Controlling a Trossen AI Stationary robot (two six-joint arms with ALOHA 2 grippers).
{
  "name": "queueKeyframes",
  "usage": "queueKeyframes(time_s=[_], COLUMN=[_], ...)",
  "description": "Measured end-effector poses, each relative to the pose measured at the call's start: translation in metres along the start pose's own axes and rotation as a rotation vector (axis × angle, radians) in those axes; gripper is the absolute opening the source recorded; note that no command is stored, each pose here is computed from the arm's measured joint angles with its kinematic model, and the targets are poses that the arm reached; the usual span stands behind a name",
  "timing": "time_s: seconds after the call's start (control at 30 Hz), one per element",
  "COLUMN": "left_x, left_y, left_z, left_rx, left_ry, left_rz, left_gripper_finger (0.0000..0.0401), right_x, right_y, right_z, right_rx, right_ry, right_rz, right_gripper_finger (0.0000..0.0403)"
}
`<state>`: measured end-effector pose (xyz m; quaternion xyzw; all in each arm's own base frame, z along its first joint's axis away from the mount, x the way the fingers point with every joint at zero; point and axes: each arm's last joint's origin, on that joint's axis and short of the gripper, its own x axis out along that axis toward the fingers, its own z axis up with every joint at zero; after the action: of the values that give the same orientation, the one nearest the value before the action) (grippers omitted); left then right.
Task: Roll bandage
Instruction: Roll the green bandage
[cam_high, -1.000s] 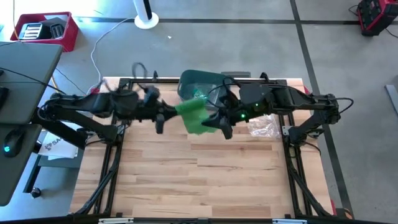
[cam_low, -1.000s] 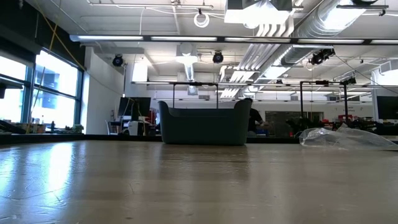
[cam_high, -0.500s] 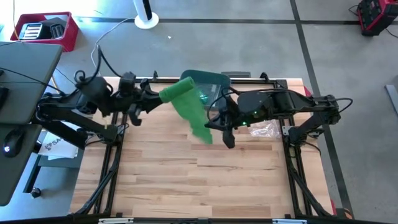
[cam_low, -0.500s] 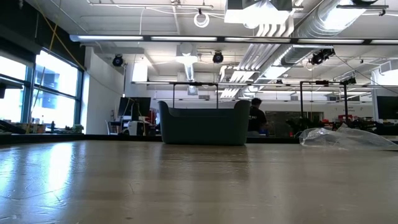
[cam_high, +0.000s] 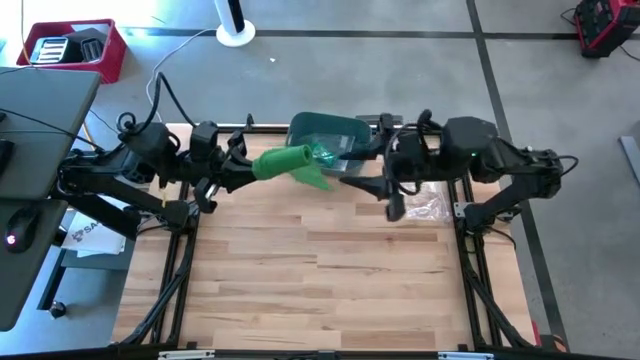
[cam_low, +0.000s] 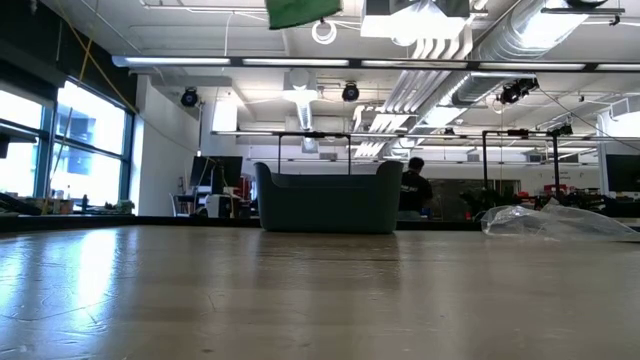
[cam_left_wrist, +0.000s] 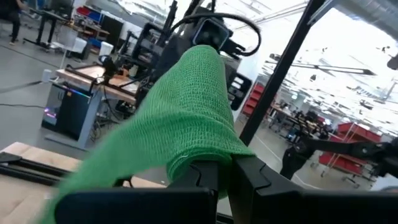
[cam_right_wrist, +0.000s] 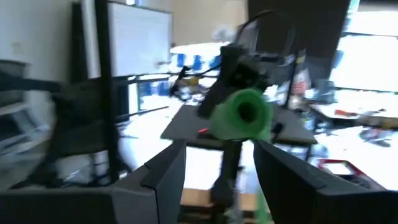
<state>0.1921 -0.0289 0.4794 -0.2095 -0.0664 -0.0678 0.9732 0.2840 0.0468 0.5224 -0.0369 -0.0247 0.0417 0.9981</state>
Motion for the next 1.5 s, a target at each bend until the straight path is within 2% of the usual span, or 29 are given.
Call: queueKeyframes(time_s=[0.13,0.23,0.43,0.67,0.97,1.27,1.5], left_x=[0.001,0.003,0.011,0.019,0.019,0.019,0.02], left_y=[0.0,0.002,0.01,0.012,0.012,0.012,0.011], left_z=[0.0,-0.003,-0.019,-0.025,-0.024,-0.025,-0.026], left_rx=[-0.01,-0.026,-0.023,-0.027,-0.034,-0.034,-0.04], left_ry=[0.002,0.019,0.125,0.143,0.138,0.147,0.168], left_rz=[0.005,0.026,0.137,0.158,0.158,0.154,0.109], left_gripper_finger=[0.0005,0.0005,0.0005,0.0005,0.0005,0.0005,0.0005], right_x=[0.014,0.022,0.036,0.033,0.026,0.038,0.043], right_y=[-0.001,0.0,0.002,-0.001,0.005,0.012,0.011], right_z=[-0.006,-0.011,-0.025,-0.035,-0.036,-0.041,-0.045], right_rx=[-0.05,-0.091,-0.109,-0.021,0.058,0.085,0.091], right_ry=[-0.006,0.009,0.068,0.18,0.219,0.209,0.209], right_rz=[-0.077,-0.077,-0.067,-0.119,-0.209,-0.144,-0.11], right_gripper_finger=[0.0183,0.0183,0.0183,0.0183,0.0183,0.0183,0.018])
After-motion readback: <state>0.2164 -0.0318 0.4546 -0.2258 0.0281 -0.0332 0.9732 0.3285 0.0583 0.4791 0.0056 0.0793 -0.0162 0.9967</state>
